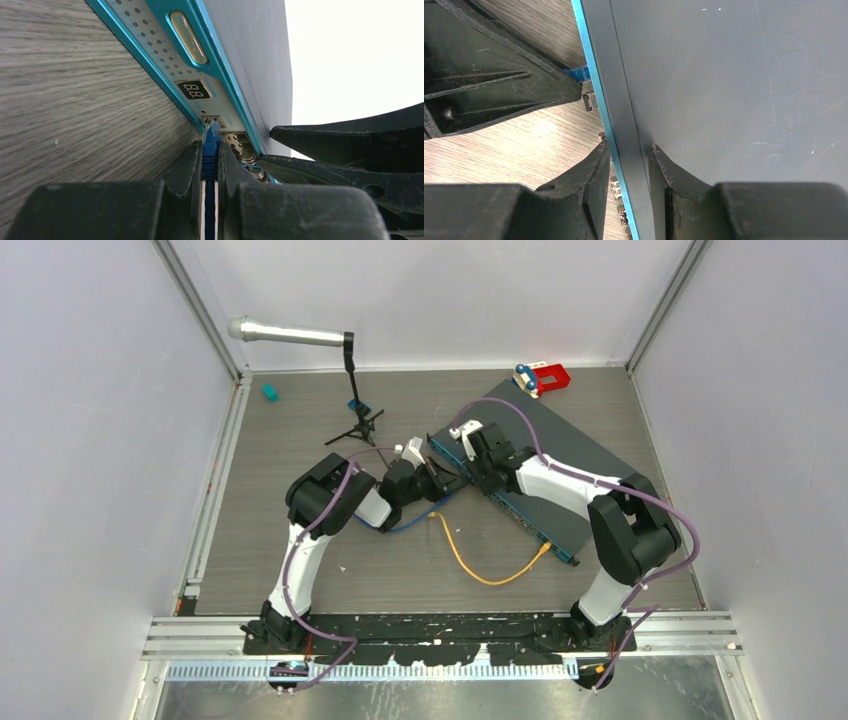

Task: Pull the plug from the switch port
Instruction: Pull the connector from the switch port.

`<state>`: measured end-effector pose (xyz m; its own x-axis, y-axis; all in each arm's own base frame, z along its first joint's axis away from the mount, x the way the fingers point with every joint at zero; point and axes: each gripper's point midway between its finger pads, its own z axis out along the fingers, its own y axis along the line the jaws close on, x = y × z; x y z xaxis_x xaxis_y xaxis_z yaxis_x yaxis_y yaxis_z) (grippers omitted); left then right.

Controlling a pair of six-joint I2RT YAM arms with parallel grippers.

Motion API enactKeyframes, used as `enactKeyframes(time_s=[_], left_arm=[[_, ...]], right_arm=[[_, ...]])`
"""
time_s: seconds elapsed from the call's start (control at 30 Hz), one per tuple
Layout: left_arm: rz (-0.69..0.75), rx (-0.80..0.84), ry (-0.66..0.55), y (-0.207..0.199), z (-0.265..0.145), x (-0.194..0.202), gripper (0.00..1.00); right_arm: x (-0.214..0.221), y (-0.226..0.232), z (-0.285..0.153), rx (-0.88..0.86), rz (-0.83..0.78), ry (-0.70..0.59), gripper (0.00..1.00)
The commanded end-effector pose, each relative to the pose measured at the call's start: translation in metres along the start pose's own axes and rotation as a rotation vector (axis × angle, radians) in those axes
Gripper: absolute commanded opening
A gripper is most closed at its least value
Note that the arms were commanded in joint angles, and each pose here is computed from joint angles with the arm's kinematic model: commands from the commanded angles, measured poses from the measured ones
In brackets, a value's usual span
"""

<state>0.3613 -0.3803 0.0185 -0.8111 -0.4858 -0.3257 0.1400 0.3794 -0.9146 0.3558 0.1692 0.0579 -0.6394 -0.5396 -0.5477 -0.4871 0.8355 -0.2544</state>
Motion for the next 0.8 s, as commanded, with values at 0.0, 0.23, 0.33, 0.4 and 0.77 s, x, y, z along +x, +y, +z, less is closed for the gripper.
enactKeyframes(time_s=[0.0,0.23,0.33,0.4,0.77], left_arm=[[-0.051,-0.555,0.344,0.154,-0.073,0.100,0.00],[-0.037,-0.505,0.340,0.146,-0.071,0.098,0.00],[-0.020,-0.504,0.333,0.145,-0.075,0.090,0.00],[-0.005,-0.502,0.331,0.143,-0.077,0.085,0.00],[0.180,-0.412,0.358,0.111,-0.074,0.054,0.00]], right_arm=[[0.029,-0.012,0.014,0.054,0.010,0.105,0.37],[0.030,-0.011,0.014,0.052,0.003,0.108,0.36],[0.030,-0.012,0.014,0.054,-0.003,0.108,0.36],[0.028,-0.013,0.014,0.058,-0.005,0.103,0.36],[0.023,-0.007,0.008,-0.002,-0.014,0.083,0.36]])
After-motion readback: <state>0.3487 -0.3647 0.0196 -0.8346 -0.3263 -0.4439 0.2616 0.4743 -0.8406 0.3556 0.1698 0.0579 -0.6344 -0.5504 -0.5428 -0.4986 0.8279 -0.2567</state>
